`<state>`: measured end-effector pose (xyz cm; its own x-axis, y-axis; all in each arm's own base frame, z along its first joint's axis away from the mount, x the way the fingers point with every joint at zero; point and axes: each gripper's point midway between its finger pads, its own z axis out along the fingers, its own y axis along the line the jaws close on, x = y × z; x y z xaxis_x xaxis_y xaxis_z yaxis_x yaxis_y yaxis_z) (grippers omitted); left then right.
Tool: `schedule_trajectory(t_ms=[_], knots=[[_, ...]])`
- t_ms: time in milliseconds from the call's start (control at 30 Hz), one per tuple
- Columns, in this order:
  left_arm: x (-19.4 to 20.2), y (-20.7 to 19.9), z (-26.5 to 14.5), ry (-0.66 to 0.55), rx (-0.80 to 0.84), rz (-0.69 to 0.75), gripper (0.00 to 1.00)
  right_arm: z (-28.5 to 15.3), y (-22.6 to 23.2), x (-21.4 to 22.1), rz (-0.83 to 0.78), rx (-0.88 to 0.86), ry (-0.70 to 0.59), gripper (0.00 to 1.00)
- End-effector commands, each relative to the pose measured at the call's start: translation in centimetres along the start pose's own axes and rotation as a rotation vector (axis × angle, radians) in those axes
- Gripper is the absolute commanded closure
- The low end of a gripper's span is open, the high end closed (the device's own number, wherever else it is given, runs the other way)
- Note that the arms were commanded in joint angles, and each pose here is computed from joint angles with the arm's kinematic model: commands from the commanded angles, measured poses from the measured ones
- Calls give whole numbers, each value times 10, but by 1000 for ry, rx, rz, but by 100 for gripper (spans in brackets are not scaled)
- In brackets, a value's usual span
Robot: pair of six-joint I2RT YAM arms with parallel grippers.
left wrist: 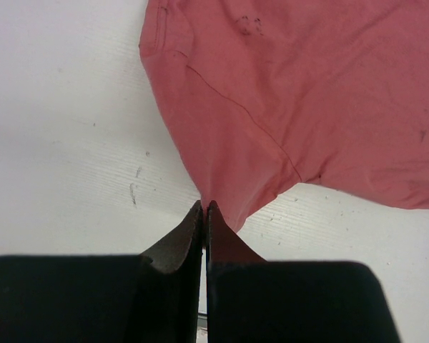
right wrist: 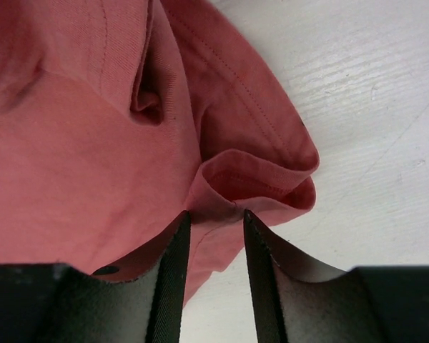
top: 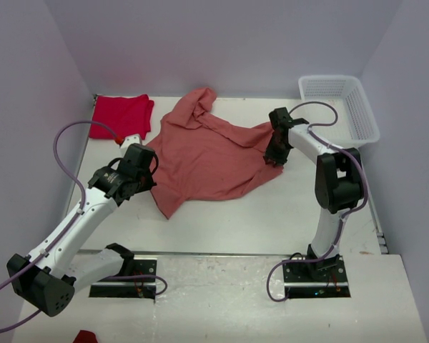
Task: Fold and stack the t-shirts
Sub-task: Flatten out the tshirt
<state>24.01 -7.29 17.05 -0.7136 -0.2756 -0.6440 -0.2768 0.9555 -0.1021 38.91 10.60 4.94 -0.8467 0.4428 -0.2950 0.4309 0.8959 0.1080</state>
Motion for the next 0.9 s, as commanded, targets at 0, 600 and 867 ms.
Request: schedule_trajectory(t_ms=[0,600,867], knots=[[-12,-4,-4,-34,24,1,100,-1,12,-9,15,-35,-17,64],[-16,0,-7,-42,21,5,100,14,12,-7,46,-3,8,70],[-16,1,-5,-36,18,9,100,15,14,-11,45,0,-1,87]])
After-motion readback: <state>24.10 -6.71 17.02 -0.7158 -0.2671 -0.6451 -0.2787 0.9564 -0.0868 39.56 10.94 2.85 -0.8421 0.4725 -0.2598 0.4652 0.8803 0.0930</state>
